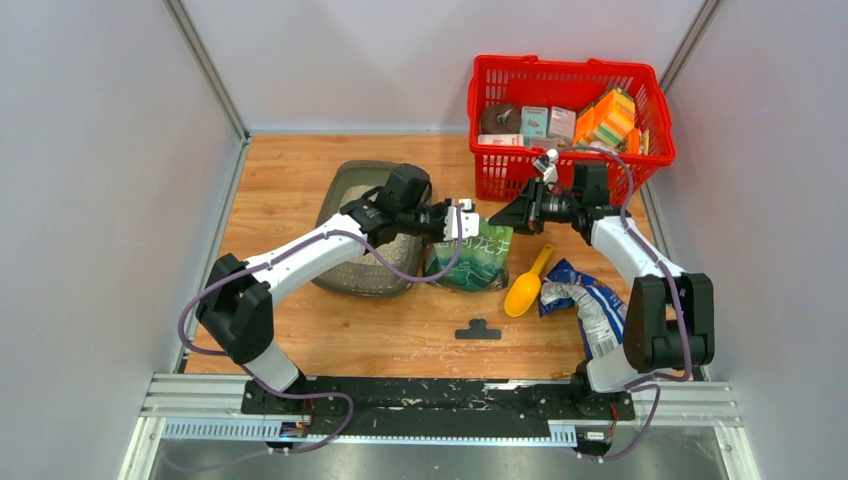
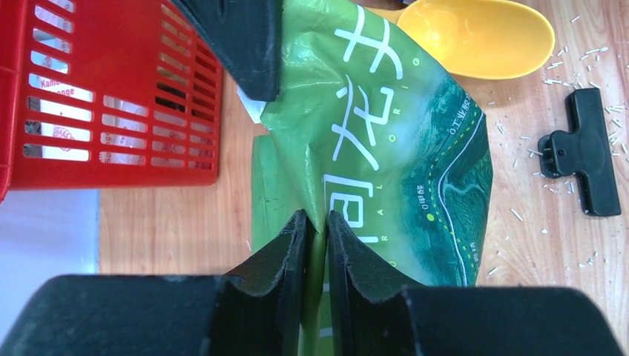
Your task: Fill the litter box with clean litter
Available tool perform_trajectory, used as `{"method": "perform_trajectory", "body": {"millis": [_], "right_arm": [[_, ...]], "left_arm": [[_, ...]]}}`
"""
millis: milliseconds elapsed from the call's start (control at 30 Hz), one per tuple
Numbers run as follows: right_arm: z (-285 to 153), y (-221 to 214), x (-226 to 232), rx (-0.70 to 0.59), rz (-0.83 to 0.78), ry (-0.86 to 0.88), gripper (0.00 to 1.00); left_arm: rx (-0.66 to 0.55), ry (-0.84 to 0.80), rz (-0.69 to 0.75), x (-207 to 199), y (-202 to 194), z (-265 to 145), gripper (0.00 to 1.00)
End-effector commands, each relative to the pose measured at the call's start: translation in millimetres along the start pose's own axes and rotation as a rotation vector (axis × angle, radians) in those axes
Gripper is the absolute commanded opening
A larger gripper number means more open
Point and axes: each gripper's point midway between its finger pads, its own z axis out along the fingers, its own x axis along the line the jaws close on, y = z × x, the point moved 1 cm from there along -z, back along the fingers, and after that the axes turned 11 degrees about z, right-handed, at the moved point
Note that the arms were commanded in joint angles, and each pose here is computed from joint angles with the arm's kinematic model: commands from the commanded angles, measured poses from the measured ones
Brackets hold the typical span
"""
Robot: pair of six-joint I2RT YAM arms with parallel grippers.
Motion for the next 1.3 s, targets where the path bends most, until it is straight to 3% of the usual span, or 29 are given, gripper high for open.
{"method": "perform_trajectory", "body": {"millis": [0,67,200,300,433,567,967,1033,1067,1167,1267], "right_arm": [[-5.9,-11.9,4.4,-0.022,-0.029,-0.021,0.20],[-6.8,-11.7,6.9,-0.030,-0.030,-0.022,0.10],[-6.5,-10.6,13.7,0.002,-0.008,-0.007,0.00],[-8.9,-1.5,20.4,0.021,0.118,0.024,0.00],[-15.7,5.1,10.3,0.052,0.407,0.021,0.00],[-30.3,8.6,9.3,0.020,0.541,-0.040,0.00],[-37.9,-2.6,-18.7,-0.117,0.911,-0.259,0.00],[-35.1,-3.5,-24.6,-0.123,0.941,-0.259,0.00],[-33.6,-4.0,-25.5,-0.121,0.940,-0.252,0.00],[-32.1,-2.7,-29.2,-0.125,0.940,-0.241,0.00],[-32.5,-3.0,-29.8,-0.128,0.935,-0.238,0.00]], "left_arm": [[0.021,0.043,-0.007,8.9,1.2,-9.8,0.24],[0.032,0.046,-0.009,9.4,-0.7,-10.0,0.28],[0.061,0.038,-0.006,7.0,-5.3,-12.7,0.35],[0.081,-0.043,0.063,-6.7,-11.5,-14.9,0.35],[0.097,-0.099,0.048,-18.7,-19.3,-20.2,0.18],[0.130,-0.070,-0.009,-16.7,-22.2,-29.0,0.00],[0.180,-0.121,-0.070,-32.1,-27.3,-43.9,0.00],[0.130,-0.141,-0.051,-34.5,-19.0,-42.4,0.00],[0.079,-0.090,-0.002,-21.9,-7.9,-40.3,0.14],[-0.014,-0.005,0.127,-6.0,12.6,-21.9,0.34],[-0.064,-0.041,0.192,2.4,28.4,3.6,0.35]]}}
